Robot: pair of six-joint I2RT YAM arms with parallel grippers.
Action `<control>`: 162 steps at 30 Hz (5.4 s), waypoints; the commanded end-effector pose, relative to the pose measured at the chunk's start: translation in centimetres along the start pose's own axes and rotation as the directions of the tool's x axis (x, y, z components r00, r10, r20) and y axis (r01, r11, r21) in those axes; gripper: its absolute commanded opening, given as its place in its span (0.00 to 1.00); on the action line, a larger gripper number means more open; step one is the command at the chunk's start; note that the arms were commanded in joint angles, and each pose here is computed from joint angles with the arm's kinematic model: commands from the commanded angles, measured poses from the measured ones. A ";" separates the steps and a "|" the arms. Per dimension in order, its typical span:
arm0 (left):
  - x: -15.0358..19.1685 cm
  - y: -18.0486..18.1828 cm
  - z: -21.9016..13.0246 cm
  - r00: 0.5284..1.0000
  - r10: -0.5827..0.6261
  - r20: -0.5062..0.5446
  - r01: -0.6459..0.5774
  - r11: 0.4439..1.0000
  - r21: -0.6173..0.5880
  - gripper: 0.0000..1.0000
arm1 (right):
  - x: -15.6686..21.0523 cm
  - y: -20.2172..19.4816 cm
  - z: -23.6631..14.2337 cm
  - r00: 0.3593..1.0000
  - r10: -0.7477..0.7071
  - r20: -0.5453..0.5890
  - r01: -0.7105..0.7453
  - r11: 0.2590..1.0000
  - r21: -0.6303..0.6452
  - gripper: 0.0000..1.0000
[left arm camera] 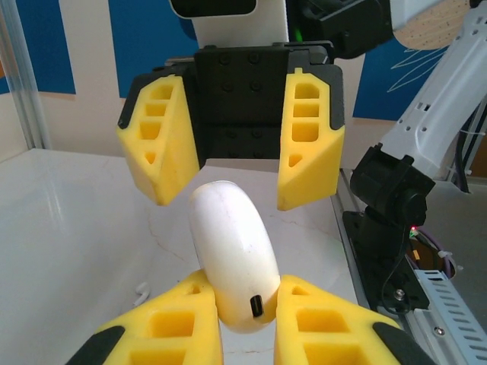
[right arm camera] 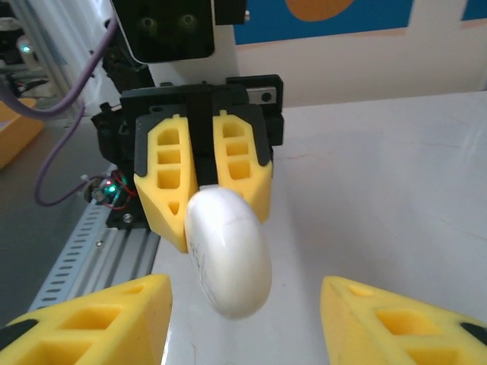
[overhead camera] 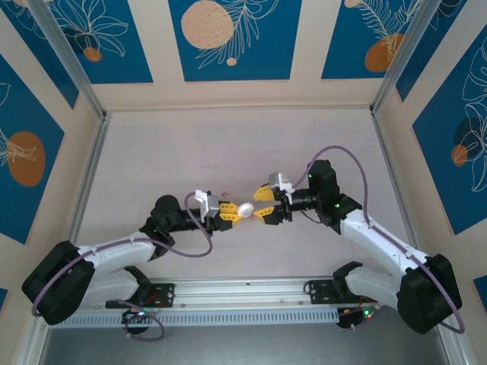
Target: Insert wireless bluetooth earbuds into charging case
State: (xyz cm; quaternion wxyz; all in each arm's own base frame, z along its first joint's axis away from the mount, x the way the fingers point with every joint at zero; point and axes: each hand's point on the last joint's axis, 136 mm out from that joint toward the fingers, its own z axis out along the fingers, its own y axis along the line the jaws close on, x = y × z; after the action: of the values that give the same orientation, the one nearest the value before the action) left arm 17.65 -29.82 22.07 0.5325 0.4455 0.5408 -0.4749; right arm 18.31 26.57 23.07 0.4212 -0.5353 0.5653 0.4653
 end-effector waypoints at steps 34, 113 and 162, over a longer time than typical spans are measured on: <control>2.1 0.8 -1.6 0.953 0.122 -0.279 -0.143 0.988 -0.055 0.59 | 3.7 -0.2 1.9 0.901 -0.194 -0.387 0.214 0.977 0.008 0.07; 3.0 -0.6 -1.6 0.931 0.141 -0.338 -0.140 0.990 0.027 0.50 | 2.9 2.3 3.0 0.885 -0.267 -0.382 0.258 0.963 -0.076 0.08; 2.4 -1.2 -1.2 0.951 0.121 -0.284 -0.111 0.993 0.051 0.21 | -0.4 -1.7 2.1 0.955 -0.205 -0.214 0.231 0.967 0.105 0.37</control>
State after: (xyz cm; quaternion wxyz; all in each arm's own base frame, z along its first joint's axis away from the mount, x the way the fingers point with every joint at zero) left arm 17.22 -28.56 18.80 0.4681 0.5398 0.5991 -0.3613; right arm 19.26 29.09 21.94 0.4205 -0.6265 0.5718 0.3220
